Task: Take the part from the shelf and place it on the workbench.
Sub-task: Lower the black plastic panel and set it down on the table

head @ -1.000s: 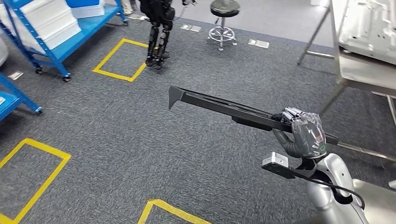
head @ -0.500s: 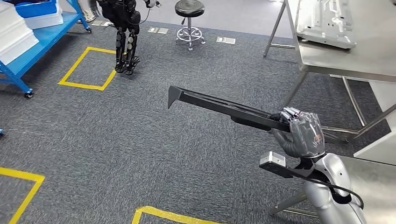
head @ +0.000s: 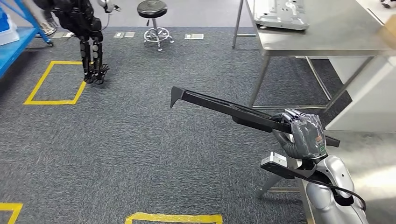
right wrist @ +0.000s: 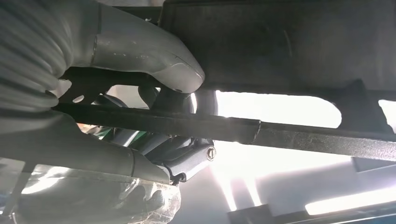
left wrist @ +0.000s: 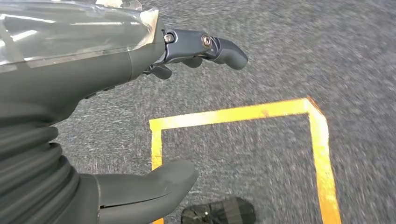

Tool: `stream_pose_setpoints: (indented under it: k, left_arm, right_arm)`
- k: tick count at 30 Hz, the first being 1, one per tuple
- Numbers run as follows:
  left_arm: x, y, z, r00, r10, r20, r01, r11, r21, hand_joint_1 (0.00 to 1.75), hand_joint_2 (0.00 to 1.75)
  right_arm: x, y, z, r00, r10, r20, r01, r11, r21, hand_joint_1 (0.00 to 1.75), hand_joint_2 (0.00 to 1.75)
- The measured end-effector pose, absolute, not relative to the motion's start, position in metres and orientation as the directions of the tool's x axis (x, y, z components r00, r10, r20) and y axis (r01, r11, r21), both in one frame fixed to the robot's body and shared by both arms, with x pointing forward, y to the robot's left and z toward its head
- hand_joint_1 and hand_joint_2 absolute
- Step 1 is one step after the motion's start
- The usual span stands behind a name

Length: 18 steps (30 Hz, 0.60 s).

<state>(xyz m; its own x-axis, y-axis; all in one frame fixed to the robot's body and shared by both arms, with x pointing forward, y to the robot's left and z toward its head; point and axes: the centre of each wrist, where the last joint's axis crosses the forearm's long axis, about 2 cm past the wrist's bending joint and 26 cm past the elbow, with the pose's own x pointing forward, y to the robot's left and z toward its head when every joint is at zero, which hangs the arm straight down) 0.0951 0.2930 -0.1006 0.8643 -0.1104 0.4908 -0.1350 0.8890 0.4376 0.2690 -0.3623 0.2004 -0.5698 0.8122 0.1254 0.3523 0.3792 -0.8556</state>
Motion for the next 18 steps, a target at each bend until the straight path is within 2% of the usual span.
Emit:
stream_pose_setpoints:
  k: [18]
  left_arm:
    - [0.0873,0.2948,-0.1023,0.866,-0.115,0.486,-0.129,0.888,0.441,0.00,1.75]
  right_arm:
    - [0.2719,-0.3641,0.2039,-0.545,0.829,0.126,0.356,0.365,-0.860,1.75,1.75]
